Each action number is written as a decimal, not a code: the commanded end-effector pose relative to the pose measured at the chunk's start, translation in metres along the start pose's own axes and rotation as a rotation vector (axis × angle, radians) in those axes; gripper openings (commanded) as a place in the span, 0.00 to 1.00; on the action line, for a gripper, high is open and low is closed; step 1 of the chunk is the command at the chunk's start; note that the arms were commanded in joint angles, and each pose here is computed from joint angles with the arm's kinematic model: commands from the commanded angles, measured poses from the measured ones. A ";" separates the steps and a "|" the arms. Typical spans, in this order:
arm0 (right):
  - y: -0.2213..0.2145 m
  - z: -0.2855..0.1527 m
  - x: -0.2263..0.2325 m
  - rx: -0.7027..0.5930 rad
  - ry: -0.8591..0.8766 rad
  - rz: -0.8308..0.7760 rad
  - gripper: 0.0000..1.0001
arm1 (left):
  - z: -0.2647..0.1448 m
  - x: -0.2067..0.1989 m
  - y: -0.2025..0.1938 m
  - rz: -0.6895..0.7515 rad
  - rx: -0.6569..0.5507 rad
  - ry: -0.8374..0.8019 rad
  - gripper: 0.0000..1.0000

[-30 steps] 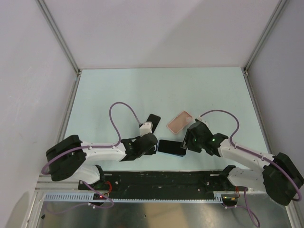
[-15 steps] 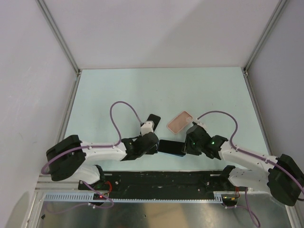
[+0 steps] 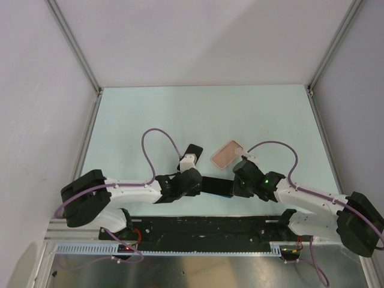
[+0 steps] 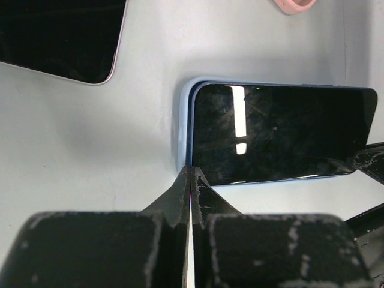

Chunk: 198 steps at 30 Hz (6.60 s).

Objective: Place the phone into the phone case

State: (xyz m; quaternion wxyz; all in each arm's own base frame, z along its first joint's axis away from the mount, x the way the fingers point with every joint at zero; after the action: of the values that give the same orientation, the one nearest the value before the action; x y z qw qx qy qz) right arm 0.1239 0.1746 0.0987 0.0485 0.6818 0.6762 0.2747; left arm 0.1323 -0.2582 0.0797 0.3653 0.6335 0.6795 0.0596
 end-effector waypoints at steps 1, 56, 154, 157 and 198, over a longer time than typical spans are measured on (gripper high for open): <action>0.008 0.000 0.010 -0.037 0.020 0.015 0.25 | -0.001 -0.019 0.006 -0.018 -0.021 -0.047 0.00; 0.076 0.005 0.013 -0.216 -0.019 -0.083 0.34 | -0.014 -0.032 -0.048 -0.120 0.052 -0.168 0.00; -0.075 0.036 0.051 0.108 -0.020 -0.183 0.00 | -0.001 -0.028 -0.031 -0.042 0.098 -0.174 0.00; -0.082 0.040 0.048 0.120 -0.052 -0.196 0.00 | -0.001 -0.028 -0.031 -0.039 0.096 -0.175 0.00; 0.050 -0.027 0.033 -0.258 0.043 -0.094 0.21 | -0.041 -0.029 -0.014 0.000 0.060 -0.224 0.00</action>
State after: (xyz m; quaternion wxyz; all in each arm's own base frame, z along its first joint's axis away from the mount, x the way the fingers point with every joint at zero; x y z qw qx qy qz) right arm 0.1262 0.2086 0.1431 0.0940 0.6495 0.6623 0.3616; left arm 0.1040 -0.2673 0.0974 0.4083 0.6348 0.6554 -0.0272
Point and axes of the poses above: each gripper's point midway between its finger pads, its own z axis out along the fingers, its own x axis along the line the jaws close on, y = z × x, the point moved 7 cm from there along -z, back along the fingers, and after that the axes turned 7 degrees about -z, right-handed, at the moved point
